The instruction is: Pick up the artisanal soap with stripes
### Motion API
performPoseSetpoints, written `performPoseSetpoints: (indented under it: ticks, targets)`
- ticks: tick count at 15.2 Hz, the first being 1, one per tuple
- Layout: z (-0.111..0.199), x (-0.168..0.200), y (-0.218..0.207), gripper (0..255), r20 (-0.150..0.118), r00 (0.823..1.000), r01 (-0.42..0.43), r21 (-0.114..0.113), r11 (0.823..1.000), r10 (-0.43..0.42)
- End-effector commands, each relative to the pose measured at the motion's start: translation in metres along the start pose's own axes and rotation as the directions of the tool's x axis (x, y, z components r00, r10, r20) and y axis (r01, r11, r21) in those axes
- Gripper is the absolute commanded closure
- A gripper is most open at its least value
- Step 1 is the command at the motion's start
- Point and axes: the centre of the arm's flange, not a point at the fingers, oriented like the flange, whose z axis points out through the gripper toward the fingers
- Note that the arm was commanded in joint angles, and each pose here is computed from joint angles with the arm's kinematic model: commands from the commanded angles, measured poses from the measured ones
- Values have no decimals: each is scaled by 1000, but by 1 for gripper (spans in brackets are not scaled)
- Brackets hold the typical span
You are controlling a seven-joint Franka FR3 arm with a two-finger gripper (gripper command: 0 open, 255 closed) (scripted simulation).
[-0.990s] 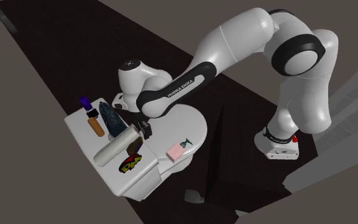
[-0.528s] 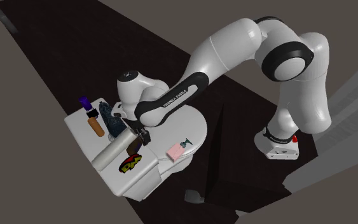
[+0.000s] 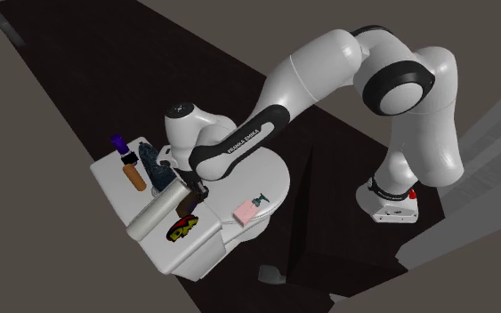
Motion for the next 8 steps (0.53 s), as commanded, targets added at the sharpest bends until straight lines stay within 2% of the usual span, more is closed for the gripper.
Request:
performPoseSetpoints:
  ticks: [1, 5, 8]
  targets:
    - [1, 0, -1, 255, 1, 1000, 0, 1, 1000, 0]
    - [1, -1, 0, 255, 1, 1000, 1, 1, 1000, -1]
    - [-15, 1, -1, 255, 1, 1000, 1, 1, 1000, -1]
